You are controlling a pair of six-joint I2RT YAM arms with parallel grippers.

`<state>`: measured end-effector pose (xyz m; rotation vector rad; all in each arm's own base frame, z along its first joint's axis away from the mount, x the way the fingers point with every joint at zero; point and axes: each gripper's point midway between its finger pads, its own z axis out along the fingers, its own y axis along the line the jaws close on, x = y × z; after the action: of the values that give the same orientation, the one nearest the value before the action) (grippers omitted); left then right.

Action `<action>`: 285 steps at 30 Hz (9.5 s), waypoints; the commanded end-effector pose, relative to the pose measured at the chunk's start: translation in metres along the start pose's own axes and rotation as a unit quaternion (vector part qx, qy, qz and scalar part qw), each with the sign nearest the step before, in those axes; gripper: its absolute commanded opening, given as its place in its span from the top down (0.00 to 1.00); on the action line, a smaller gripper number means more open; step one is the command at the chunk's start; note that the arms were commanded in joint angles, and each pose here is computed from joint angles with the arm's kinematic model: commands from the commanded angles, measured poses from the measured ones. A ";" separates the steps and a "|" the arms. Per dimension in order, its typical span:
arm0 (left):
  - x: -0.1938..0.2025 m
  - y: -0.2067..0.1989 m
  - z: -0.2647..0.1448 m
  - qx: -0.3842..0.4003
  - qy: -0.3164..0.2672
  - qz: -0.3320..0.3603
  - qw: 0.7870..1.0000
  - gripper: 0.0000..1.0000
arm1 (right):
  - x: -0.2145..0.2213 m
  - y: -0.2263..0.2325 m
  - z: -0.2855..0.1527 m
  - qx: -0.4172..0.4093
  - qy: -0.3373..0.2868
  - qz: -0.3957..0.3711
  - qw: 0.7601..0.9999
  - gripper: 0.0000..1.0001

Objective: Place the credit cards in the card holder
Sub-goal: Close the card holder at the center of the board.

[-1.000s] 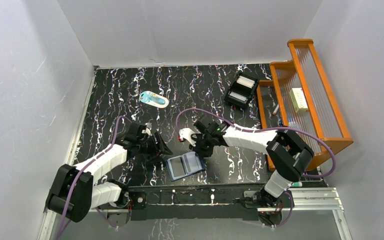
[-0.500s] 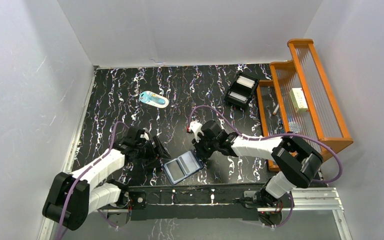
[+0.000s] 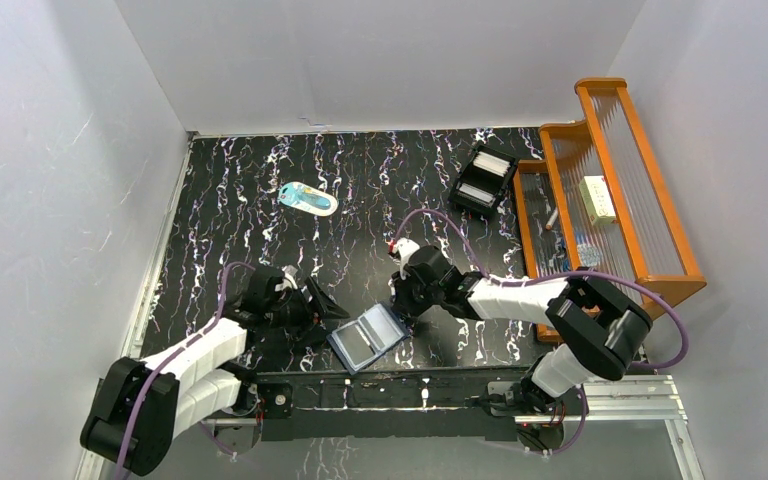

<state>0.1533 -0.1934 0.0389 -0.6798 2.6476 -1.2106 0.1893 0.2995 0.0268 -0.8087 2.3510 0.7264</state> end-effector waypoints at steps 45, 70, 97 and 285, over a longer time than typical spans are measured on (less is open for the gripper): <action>-0.036 -0.065 0.059 -0.025 -0.023 0.092 0.995 0.65 | -0.027 0.012 -0.013 -0.020 -0.136 0.276 0.951 0.87; -0.026 -0.039 -0.016 -0.143 -0.072 0.127 0.979 0.39 | -0.028 0.004 0.000 0.005 -0.136 0.317 0.939 0.87; 0.026 -0.094 0.006 0.088 0.059 0.119 0.987 0.93 | -0.041 0.031 -0.012 -0.055 -0.152 0.253 0.954 0.77; -0.003 -0.017 0.069 -0.163 0.029 0.149 0.975 0.87 | -0.004 0.043 -0.013 0.048 0.147 0.101 0.983 0.81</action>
<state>0.1912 -0.2675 0.0307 -0.2459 2.8199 -0.9051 0.1679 0.3256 0.0426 -0.6395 2.7260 0.6352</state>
